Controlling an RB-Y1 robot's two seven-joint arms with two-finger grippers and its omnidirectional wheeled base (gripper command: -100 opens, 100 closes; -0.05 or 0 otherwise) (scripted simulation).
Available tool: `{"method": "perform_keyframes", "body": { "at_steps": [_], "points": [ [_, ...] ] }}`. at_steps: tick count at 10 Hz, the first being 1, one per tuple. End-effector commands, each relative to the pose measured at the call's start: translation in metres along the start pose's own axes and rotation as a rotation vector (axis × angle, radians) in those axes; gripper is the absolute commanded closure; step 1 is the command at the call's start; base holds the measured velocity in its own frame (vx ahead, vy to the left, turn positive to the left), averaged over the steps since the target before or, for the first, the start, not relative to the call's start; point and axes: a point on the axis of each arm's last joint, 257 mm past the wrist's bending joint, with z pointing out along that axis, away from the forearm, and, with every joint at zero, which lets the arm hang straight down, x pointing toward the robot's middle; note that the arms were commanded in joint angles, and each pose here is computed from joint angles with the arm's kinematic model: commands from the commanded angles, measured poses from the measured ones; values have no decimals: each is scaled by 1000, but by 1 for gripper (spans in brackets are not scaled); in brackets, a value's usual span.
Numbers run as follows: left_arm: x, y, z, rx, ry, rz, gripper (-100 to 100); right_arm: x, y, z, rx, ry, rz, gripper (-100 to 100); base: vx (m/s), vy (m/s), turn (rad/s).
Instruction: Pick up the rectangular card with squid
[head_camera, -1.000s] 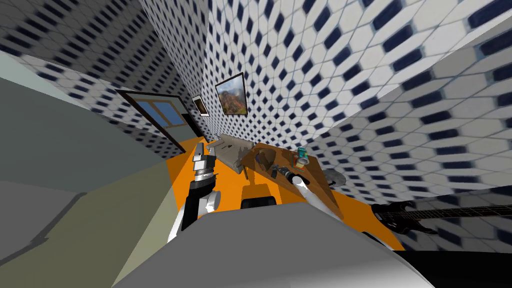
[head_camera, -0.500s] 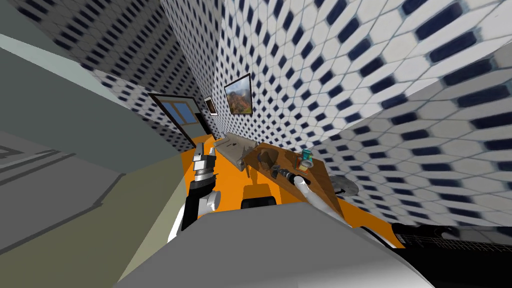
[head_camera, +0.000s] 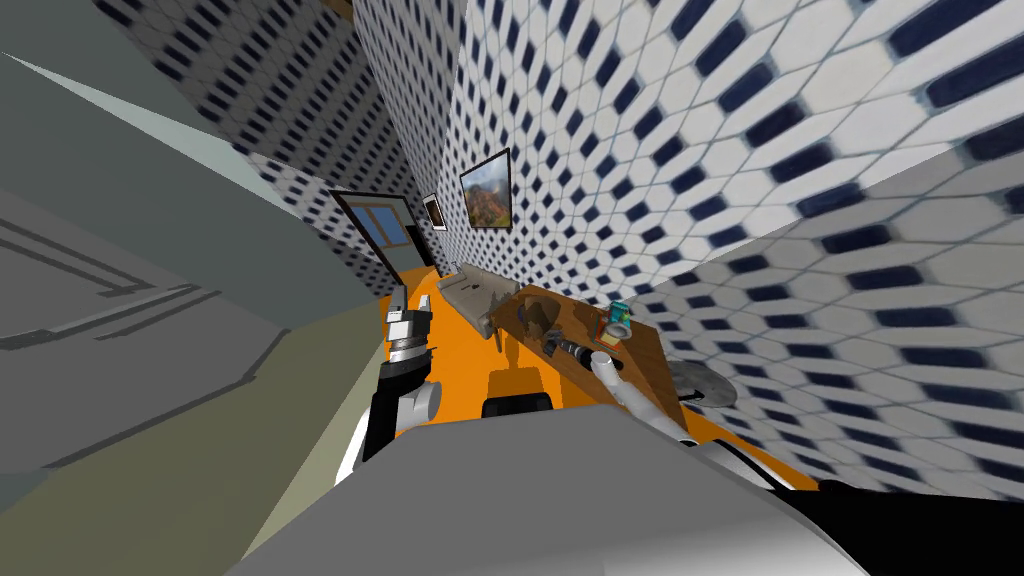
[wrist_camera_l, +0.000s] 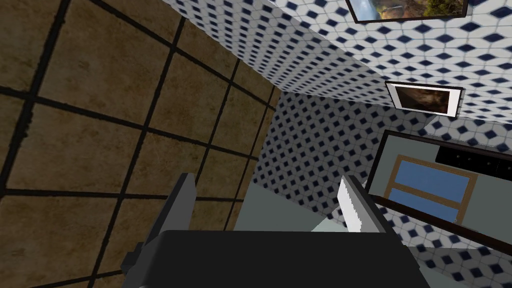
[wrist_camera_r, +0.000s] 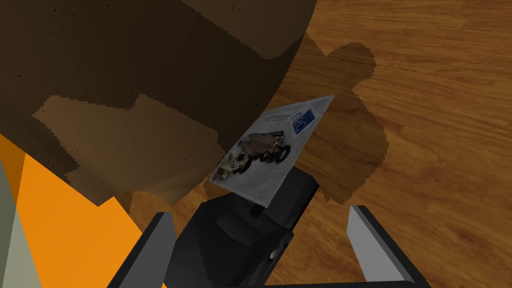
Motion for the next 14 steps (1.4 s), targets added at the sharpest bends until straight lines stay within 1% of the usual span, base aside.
{"method": "perform_keyframes", "body": {
  "at_steps": [1,2,3,4,5,6,7,8,9,10,11,14],
  "points": [
    [0,0,0,0,0,0,0,-5,5,0,3,-18,69,-100,-53,-69,221],
    [0,0,0,0,0,0,0,-5,6,2,17,-41,121,-100,-64,-85,323],
    [0,0,0,0,0,0,0,-12,14,0,3,-48,156,-100,-66,-75,163],
    [0,0,0,0,0,0,0,-10,13,0,8,-43,176,-100,-33,-29,-30],
    [0,0,0,0,0,0,0,-11,16,1,16,-66,235,-100,-50,-44,282],
    [0,0,0,0,0,0,0,-14,21,0,8,-66,266,-100,-54,-61,203],
    [0,0,0,0,0,0,0,-13,23,1,19,-84,322,-100,-65,-86,335],
    [0,0,0,0,0,0,0,-17,29,-1,9,-84,358,-100,-66,-76,164],
    [0,0,0,0,0,0,0,-16,28,-1,12,-80,371,-100,-32,-25,-28],
    [0,0,0,0,0,0,0,-15,31,-1,18,-95,434,-100,-50,-30,310],
    [0,0,0,0,0,0,0,-16,35,-2,14,-91,463,-100,-53,-52,176],
    [0,0,0,0,0,0,0,-13,43,-5,22,-107,607,-100,-69,-66,223]
  ]
}}
